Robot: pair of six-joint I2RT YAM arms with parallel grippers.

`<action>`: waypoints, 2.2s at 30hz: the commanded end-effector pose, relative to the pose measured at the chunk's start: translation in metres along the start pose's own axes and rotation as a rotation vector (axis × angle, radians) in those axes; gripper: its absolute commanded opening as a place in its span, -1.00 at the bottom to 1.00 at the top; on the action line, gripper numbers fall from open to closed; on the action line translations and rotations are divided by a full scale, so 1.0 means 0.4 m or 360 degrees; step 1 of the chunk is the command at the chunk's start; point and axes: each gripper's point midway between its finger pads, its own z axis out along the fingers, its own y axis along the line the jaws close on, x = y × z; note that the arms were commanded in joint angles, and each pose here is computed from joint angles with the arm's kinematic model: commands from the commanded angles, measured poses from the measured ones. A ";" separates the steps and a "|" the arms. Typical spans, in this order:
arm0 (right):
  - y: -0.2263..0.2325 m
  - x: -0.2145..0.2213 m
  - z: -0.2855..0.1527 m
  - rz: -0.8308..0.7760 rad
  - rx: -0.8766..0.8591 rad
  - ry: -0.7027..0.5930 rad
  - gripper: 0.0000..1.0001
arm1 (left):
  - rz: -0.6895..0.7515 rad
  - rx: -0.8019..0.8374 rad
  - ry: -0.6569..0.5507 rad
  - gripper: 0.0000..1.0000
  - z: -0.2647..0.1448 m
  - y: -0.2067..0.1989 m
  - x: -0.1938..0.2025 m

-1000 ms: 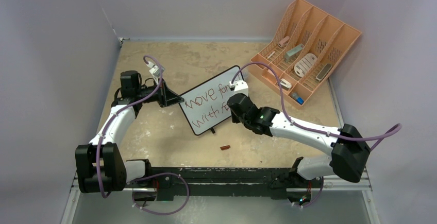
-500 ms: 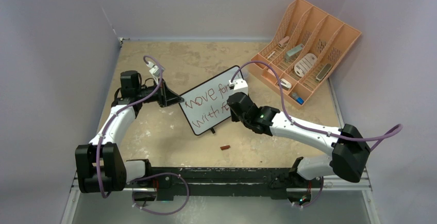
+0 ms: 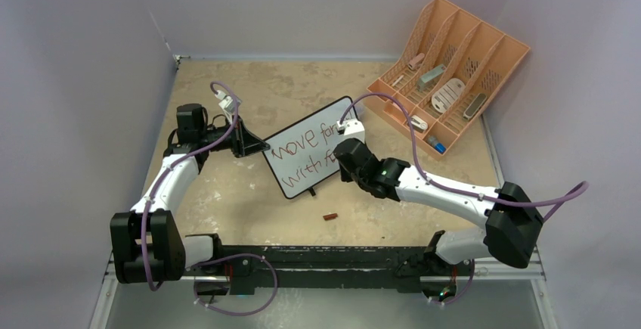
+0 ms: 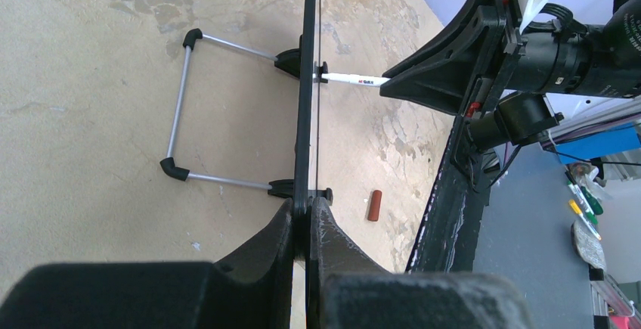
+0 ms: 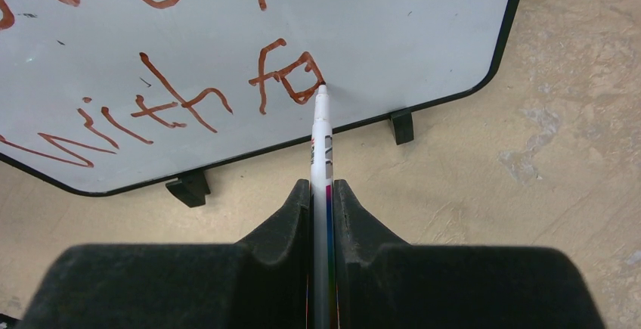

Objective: Write a sentence on the whiteboard

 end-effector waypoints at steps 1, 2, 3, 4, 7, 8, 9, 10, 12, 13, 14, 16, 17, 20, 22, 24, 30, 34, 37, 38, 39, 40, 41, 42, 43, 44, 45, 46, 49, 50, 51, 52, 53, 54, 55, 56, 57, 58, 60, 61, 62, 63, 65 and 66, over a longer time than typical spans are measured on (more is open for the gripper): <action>-0.004 -0.009 -0.007 0.0057 -0.0005 -0.0025 -1.00 | 0.0093 -0.0003 -0.0037 -1.00 -0.008 -0.005 -0.024; -0.006 -0.008 -0.007 0.0056 -0.0001 -0.0026 -1.00 | 0.0094 -0.0003 -0.0036 -1.00 -0.008 -0.005 -0.024; -0.008 -0.008 -0.007 0.0058 0.0005 -0.0027 -1.00 | 0.0093 -0.0003 -0.0037 -1.00 -0.008 -0.005 -0.024; -0.009 -0.009 -0.007 0.0059 0.0008 -0.0029 -1.00 | 0.0091 -0.0003 -0.0036 -1.00 -0.008 -0.005 -0.024; -0.012 -0.012 -0.007 0.0063 0.0024 -0.0037 -1.00 | 0.0091 -0.0003 -0.0037 -1.00 -0.008 -0.005 -0.024; -0.015 -0.014 -0.006 0.0064 0.0033 -0.0040 -1.00 | 0.0092 -0.0004 -0.0036 -1.00 -0.008 -0.005 -0.024; -0.016 -0.015 -0.006 0.0064 0.0041 -0.0040 -1.00 | 0.0093 -0.0003 -0.0037 -1.00 -0.008 -0.005 -0.024; -0.017 -0.014 -0.005 0.0062 0.0045 -0.0038 -1.00 | 0.0094 -0.0004 -0.0037 -1.00 -0.008 -0.005 -0.024; -0.021 -0.014 -0.002 0.0061 0.0058 -0.0037 -1.00 | 0.0095 -0.0004 -0.0038 -1.00 -0.008 -0.006 -0.025; -0.022 -0.015 -0.002 0.0063 0.0061 -0.0038 -1.00 | 0.0095 -0.0005 -0.0038 -1.00 -0.009 -0.005 -0.025; -0.022 -0.015 -0.002 0.0062 0.0063 -0.0037 -1.00 | 0.0095 -0.0004 -0.0038 -1.00 -0.009 -0.005 -0.025; -0.023 -0.016 0.000 0.0066 0.0067 -0.0039 -1.00 | 0.0095 -0.0003 -0.0037 -1.00 -0.008 -0.006 -0.024; -0.024 -0.015 0.000 0.0067 0.0070 -0.0039 -1.00 | 0.0095 -0.0003 -0.0037 -1.00 -0.008 -0.006 -0.024; -0.029 -0.016 0.002 0.0068 0.0081 -0.0041 -1.00 | 0.0096 -0.0004 -0.0038 -1.00 -0.008 -0.005 -0.025; -0.029 -0.018 0.002 0.0072 0.0080 -0.0046 -1.00 | 0.0094 -0.0003 -0.0037 -1.00 -0.008 -0.005 -0.024; -0.031 -0.020 0.002 0.0075 0.0080 -0.0051 -1.00 | 0.0095 -0.0002 -0.0037 -1.00 -0.008 -0.005 -0.025; -0.026 -0.034 -0.011 0.0076 0.0045 -0.0080 -1.00 | 0.0092 -0.0006 -0.0037 -1.00 -0.008 -0.004 -0.024; -0.018 -0.061 -0.032 0.0079 -0.0003 -0.0130 -1.00 | 0.0093 -0.0006 -0.0037 -1.00 -0.008 -0.004 -0.024; -0.014 -0.085 -0.047 0.0076 -0.0030 -0.0174 -1.00 | 0.0091 -0.0006 -0.0037 -1.00 -0.008 -0.004 -0.025; -0.015 -0.089 -0.048 0.0074 -0.0028 -0.0183 -1.00 | 0.0092 -0.0007 -0.0037 -1.00 -0.008 -0.003 -0.025; -0.015 -0.092 -0.049 0.0072 -0.0026 -0.0189 -1.00 | 0.0094 -0.0007 -0.0038 -1.00 -0.008 -0.003 -0.025; -0.016 -0.094 -0.049 0.0073 -0.0023 -0.0191 -1.00 | 0.0092 -0.0008 -0.0038 -1.00 -0.008 -0.003 -0.025; -0.016 -0.096 -0.049 0.0074 -0.0021 -0.0195 -1.00 | 0.0093 -0.0006 -0.0037 -1.00 -0.008 -0.003 -0.025; -0.017 -0.095 -0.047 0.0074 -0.0016 -0.0197 -1.00 | 0.0092 -0.0008 -0.0037 -1.00 -0.008 -0.003 -0.025; -0.018 -0.097 -0.044 0.0072 -0.0012 -0.0201 -1.00 | 0.0092 -0.0007 -0.0036 -1.00 -0.008 -0.003 -0.025; -0.017 -0.100 -0.042 0.0072 -0.0012 -0.0208 -1.00 | 0.0092 -0.0005 -0.0036 -1.00 -0.008 -0.004 -0.024; -0.015 -0.104 -0.040 0.0071 -0.0012 -0.0213 -1.00 | 0.0092 -0.0006 -0.0037 -1.00 -0.008 -0.003 -0.025; -0.015 -0.107 -0.037 0.0068 -0.0010 -0.0215 -1.00 | 0.0092 -0.0007 -0.0037 -1.00 -0.008 -0.003 -0.025; -0.007 -0.119 -0.035 0.0062 -0.0022 -0.0228 -1.00 | 0.0092 -0.0007 -0.0036 -1.00 -0.008 -0.003 -0.025; -0.006 -0.121 -0.033 0.0061 -0.0024 -0.0230 -1.00 | 0.0093 -0.0006 -0.0036 -1.00 -0.008 -0.004 -0.025; -0.005 -0.123 -0.032 0.0062 -0.0026 -0.0234 -1.00 | 0.0092 -0.0005 -0.0036 -1.00 -0.008 -0.004 -0.024; -0.003 -0.125 -0.030 0.0059 -0.0029 -0.0235 -1.00 | 0.0092 -0.0004 -0.0036 -1.00 -0.008 -0.004 -0.024; -0.002 -0.124 -0.029 0.0055 -0.0031 -0.0234 -1.00 | 0.0094 -0.0005 -0.0037 -1.00 -0.008 -0.004 -0.025; -0.002 -0.124 -0.026 0.0056 -0.0030 -0.0230 -1.00 | 0.0096 -0.0004 -0.0037 -1.00 -0.008 -0.004 -0.025; -0.001 -0.123 -0.024 0.0057 -0.0030 -0.0229 -1.00 | 0.0095 -0.0004 -0.0037 -1.00 -0.008 -0.004 -0.026; 0.000 -0.122 -0.021 0.0060 -0.0031 -0.0228 -1.00 | 0.0095 -0.0003 -0.0036 -1.00 -0.008 -0.004 -0.025; 0.000 -0.122 -0.019 0.0063 -0.0030 -0.0231 -1.00 | 0.0095 -0.0002 -0.0036 -1.00 -0.008 -0.004 -0.025; 0.001 -0.122 -0.017 0.0066 -0.0030 -0.0234 -1.00 | 0.0096 -0.0002 -0.0036 -1.00 -0.007 -0.004 -0.026; 0.002 -0.122 -0.014 0.0073 -0.0033 -0.0239 -1.00 | 0.0095 -0.0001 -0.0036 -1.00 -0.008 -0.004 -0.025; 0.004 -0.123 -0.012 0.0072 -0.0035 -0.0238 -1.00 | 0.0094 -0.0002 -0.0037 -1.00 -0.008 -0.004 -0.026; 0.003 -0.122 -0.010 0.0073 -0.0033 -0.0236 -1.00 | 0.0094 0.0000 -0.0036 -1.00 -0.008 -0.004 -0.025; 0.002 -0.122 -0.009 0.0076 -0.0029 -0.0239 -1.00 | 0.0095 0.0000 -0.0036 -1.00 -0.007 -0.005 -0.025; -0.003 -0.123 -0.007 0.0080 -0.0018 -0.0245 -1.00 | 0.0097 0.0002 -0.0036 -1.00 -0.008 -0.005 -0.026; -0.004 -0.124 -0.006 0.0084 -0.0016 -0.0248 -1.00 | 0.0096 0.0003 -0.0036 -1.00 -0.008 -0.005 -0.025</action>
